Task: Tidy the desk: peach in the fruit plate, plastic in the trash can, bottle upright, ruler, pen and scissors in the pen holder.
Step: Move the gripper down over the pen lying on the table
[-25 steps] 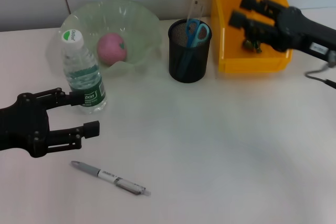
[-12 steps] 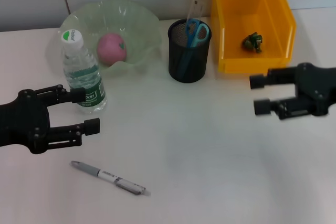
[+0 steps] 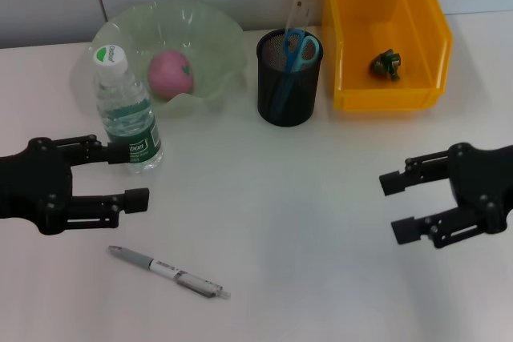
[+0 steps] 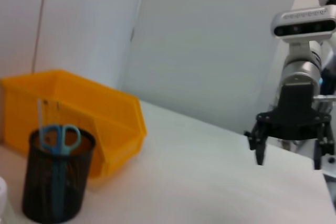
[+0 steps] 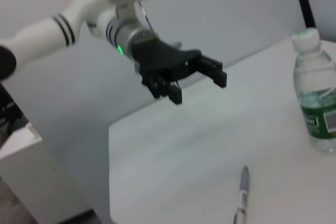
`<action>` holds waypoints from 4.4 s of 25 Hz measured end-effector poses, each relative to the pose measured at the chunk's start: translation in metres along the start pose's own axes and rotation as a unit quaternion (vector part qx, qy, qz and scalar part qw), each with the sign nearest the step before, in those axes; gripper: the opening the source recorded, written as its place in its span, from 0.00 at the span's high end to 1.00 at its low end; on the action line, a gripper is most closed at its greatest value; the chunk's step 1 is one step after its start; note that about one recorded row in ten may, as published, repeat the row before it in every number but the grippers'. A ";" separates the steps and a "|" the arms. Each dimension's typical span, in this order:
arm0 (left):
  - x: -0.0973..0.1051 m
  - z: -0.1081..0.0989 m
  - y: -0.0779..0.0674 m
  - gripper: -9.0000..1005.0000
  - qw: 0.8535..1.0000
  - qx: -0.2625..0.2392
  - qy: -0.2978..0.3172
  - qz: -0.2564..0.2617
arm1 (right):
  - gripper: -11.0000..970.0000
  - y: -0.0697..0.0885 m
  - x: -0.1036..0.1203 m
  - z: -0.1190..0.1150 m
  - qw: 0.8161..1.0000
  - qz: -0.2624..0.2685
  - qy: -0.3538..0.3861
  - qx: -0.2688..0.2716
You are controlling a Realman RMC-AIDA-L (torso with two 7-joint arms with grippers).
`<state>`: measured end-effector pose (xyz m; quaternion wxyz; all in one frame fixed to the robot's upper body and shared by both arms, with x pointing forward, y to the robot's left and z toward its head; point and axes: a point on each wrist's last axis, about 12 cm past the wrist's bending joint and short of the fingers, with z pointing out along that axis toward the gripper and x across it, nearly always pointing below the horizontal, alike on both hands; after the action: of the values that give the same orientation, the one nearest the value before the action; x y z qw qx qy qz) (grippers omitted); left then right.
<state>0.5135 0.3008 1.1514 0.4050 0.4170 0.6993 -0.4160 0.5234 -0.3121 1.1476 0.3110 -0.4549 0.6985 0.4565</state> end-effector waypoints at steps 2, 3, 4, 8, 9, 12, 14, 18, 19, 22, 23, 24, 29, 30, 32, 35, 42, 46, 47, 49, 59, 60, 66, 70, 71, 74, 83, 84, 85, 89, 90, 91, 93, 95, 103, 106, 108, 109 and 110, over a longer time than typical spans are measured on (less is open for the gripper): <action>-0.007 0.003 0.003 0.19 1.000 0.016 0.021 -0.010 | 0.21 0.000 0.001 0.003 1.000 -0.008 0.006 0.004; -0.007 0.003 0.003 0.19 1.000 0.016 0.021 -0.010 | 0.21 -0.001 0.002 0.005 1.000 -0.015 0.010 0.007; -0.009 0.005 0.004 0.19 0.999 0.022 0.030 -0.014 | 0.21 -0.001 0.003 0.007 1.000 -0.021 0.014 0.011; -0.017 0.009 0.006 0.19 0.997 0.042 0.059 -0.031 | 0.21 -0.002 0.004 0.016 0.998 -0.040 0.040 0.021; -0.020 0.009 0.005 0.19 0.996 0.047 0.065 -0.033 | 0.21 -0.003 0.003 0.017 0.998 -0.043 0.044 0.020; -0.037 0.009 0.005 0.19 0.994 0.066 0.087 -0.025 | 0.21 -0.003 -0.001 0.018 0.997 -0.050 0.049 0.018; -0.041 0.009 0.006 0.19 0.993 0.070 0.096 -0.020 | 0.21 -0.002 -0.003 0.017 0.997 -0.052 0.049 0.017; -0.063 0.016 0.009 0.19 0.985 0.084 0.152 0.023 | 0.21 -0.002 -0.007 0.017 0.997 -0.055 0.049 0.013; -0.067 0.019 0.010 0.19 0.981 0.085 0.168 0.037 | 0.21 -0.003 -0.007 0.017 0.997 -0.053 0.049 0.013; -0.082 0.032 0.013 0.19 0.968 0.090 0.219 0.086 | 0.21 -0.005 -0.008 0.015 0.997 -0.050 0.044 0.023; -0.087 0.039 0.013 0.19 0.960 0.092 0.241 0.106 | 0.21 -0.005 -0.009 0.015 0.998 -0.051 0.039 0.027; -0.091 0.046 0.012 0.20 0.953 0.094 0.260 0.122 | 0.21 -0.006 -0.009 0.015 0.998 -0.051 0.035 0.030; -0.100 0.079 0.008 0.20 0.911 0.107 0.351 0.190 | 0.21 -0.007 -0.015 0.022 0.998 -0.046 0.034 0.022; -0.099 0.091 0.006 0.20 0.891 0.113 0.385 0.210 | 0.21 -0.008 -0.017 0.024 0.998 -0.040 0.036 0.020; -0.099 0.096 0.004 0.20 0.881 0.118 0.402 0.219 | 0.21 -0.009 -0.019 0.024 0.998 -0.037 0.036 0.019; -0.099 0.106 0.001 0.20 0.859 0.131 0.431 0.241 | 0.21 -0.009 -0.021 0.026 0.999 -0.031 0.037 0.015; -0.103 0.116 -0.004 0.21 0.839 0.147 0.445 0.278 | 0.21 -0.010 -0.020 0.026 0.999 -0.011 0.048 0.014; -0.100 0.126 -0.007 0.21 0.821 0.158 0.458 0.302 | 0.21 -0.009 -0.020 0.026 0.999 -0.008 0.048 0.014; -0.099 0.130 -0.009 0.21 0.815 0.161 0.463 0.310 | 0.21 -0.010 -0.020 0.026 0.999 -0.006 0.050 0.015; -0.097 0.133 -0.010 0.21 0.810 0.164 0.466 0.317 | 0.21 -0.010 -0.020 0.025 0.999 -0.005 0.050 0.016; -0.082 0.150 -0.013 0.21 0.783 0.166 0.480 0.359 | 0.21 -0.010 -0.016 0.023 0.998 0.003 0.051 0.021; -0.081 0.152 -0.014 0.21 0.780 0.168 0.481 0.362 | 0.21 -0.010 -0.015 0.024 0.998 0.004 0.053 0.021; -0.071 0.163 -0.018 0.22 0.766 0.170 0.486 0.386 | 0.21 -0.011 -0.015 0.026 0.998 0.004 0.060 0.022; -0.064 0.168 -0.016 0.22 0.762 0.168 0.488 0.390 | 0.21 -0.011 -0.016 0.027 0.998 0.003 0.061 0.021; -0.063 0.169 -0.015 0.22 0.761 0.168 0.490 0.391 | 0.21 -0.011 -0.016 0.027 0.998 0.002 0.061 0.020; -0.060 0.172 -0.014 0.22 0.760 0.165 0.490 0.394 | 0.21 -0.011 -0.016 0.027 0.998 0.003 0.061 0.020; -0.052 0.180 -0.013 0.22 0.757 0.165 0.490 0.399 | 0.21 -0.011 -0.017 0.027 0.998 0.003 0.063 0.021; -0.051 0.180 -0.013 0.22 0.757 0.164 0.490 0.400 | 0.21 -0.012 -0.016 0.027 0.998 0.003 0.066 0.021; -0.051 0.181 -0.013 0.23 0.757 0.164 0.490 0.400 | 0.21 -0.012 -0.016 0.027 0.998 0.003 0.066 0.021; -0.049 0.181 -0.013 0.23 0.756 0.164 0.491 0.402 | 0.21 -0.012 -0.017 0.027 0.997 0.002 0.068 0.023; -0.049 0.181 -0.013 0.23 0.756 0.163 0.490 0.402 | 0.21 -0.012 -0.017 0.027 0.997 0.002 0.068 0.023; -0.048 0.181 -0.013 0.23 0.757 0.162 0.490 0.401 | 0.21 -0.012 -0.018 0.027 0.997 0.001 0.068 0.023; -0.048 0.181 -0.013 0.23 0.757 0.160 0.491 0.401 | 0.21 -0.013 -0.018 0.027 0.997 0.001 0.068 0.022; -0.048 0.181 -0.013 0.31 0.757 0.160 0.491 0.401 | 0.21 -0.013 -0.019 0.027 0.997 0.000 0.068 0.022; -0.047 0.182 -0.012 0.45 0.758 0.156 0.490 0.402 | 0.21 -0.014 -0.020 0.027 0.997 -0.003 0.070 0.025; -0.047 0.182 -0.011 0.46 0.758 0.155 0.490 0.402 | 0.21 -0.015 -0.021 0.027 0.997 -0.003 0.070 0.025; -0.047 0.182 -0.011 0.46 0.757 0.155 0.491 0.402 | 0.21 -0.015 -0.021 0.027 0.997 -0.004 0.070 0.026; -0.046 0.181 -0.011 0.46 0.757 0.155 0.492 0.401 | 0.21 -0.015 -0.021 0.027 0.997 -0.004 0.070 0.026; -0.046 0.181 -0.011 0.46 0.757 0.156 0.492 0.401 | 0.21 -0.015 -0.021 0.027 0.997 -0.004 0.070 0.026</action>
<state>0.5581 0.1196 1.1368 0.0646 0.8636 0.4967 -0.0564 0.5458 -0.2828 1.1499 0.2745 -0.4802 0.7285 0.4041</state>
